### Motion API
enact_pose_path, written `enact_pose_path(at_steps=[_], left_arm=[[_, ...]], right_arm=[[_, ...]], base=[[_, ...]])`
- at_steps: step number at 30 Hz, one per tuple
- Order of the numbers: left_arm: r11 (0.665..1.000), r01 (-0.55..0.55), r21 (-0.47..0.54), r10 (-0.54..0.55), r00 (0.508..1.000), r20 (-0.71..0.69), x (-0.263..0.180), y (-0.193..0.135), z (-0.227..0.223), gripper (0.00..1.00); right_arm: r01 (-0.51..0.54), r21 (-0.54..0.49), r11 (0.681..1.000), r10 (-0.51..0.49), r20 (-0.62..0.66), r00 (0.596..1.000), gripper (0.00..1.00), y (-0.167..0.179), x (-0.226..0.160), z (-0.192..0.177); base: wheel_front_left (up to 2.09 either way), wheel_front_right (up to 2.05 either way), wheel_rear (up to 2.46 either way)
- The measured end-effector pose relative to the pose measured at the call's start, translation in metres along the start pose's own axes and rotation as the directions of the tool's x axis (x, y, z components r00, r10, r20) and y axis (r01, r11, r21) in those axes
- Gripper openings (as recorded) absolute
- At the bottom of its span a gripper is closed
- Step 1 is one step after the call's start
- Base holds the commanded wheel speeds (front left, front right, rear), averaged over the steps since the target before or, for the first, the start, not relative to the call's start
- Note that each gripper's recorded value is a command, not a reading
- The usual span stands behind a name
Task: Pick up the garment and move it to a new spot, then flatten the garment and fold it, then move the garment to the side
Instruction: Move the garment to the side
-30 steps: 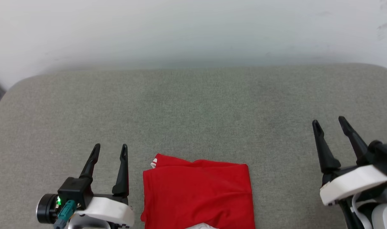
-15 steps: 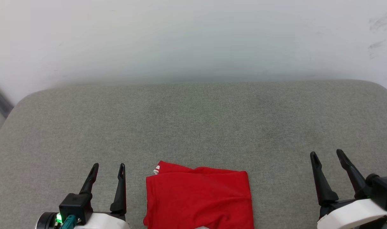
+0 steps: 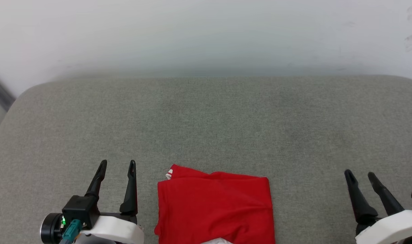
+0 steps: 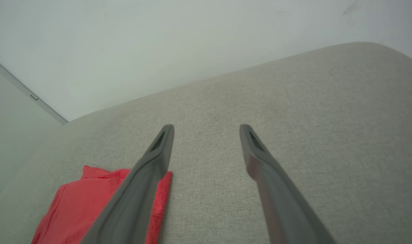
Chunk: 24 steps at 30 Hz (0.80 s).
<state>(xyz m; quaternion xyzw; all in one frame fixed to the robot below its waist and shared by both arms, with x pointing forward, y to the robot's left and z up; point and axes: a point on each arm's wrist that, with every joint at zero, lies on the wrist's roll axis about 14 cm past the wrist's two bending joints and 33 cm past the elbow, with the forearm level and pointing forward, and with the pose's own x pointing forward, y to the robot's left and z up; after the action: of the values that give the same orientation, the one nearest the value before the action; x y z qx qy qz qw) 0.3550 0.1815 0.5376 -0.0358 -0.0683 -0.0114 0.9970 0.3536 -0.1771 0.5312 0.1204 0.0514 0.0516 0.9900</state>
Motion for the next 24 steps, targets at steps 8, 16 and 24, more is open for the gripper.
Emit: enact_pose_path(at_steps=[8,16,24], left_arm=[[0.999,-0.025,-0.021,0.026,0.999,0.035,0.015,0.003,0.006,1.0],[0.997,-0.078,-0.022,0.079,0.997,0.024,0.022,0.018,-0.002,1.0],[0.993,-0.119,-0.001,0.119,0.993,-0.006,0.021,0.033,-0.013,1.0]], right_arm=[[0.042,0.301,0.953,0.093,-0.422,0.902,1.0,-0.001,0.007,-0.092],[-0.019,0.448,0.894,0.329,-0.627,0.706,1.0,0.051,0.024,-0.15],[-0.048,0.506,0.861,0.446,-0.707,0.55,0.8,0.085,0.025,-0.184]], base=[[0.0,0.0,0.0],[0.0,0.0,0.0],[0.0,0.0,0.0]])
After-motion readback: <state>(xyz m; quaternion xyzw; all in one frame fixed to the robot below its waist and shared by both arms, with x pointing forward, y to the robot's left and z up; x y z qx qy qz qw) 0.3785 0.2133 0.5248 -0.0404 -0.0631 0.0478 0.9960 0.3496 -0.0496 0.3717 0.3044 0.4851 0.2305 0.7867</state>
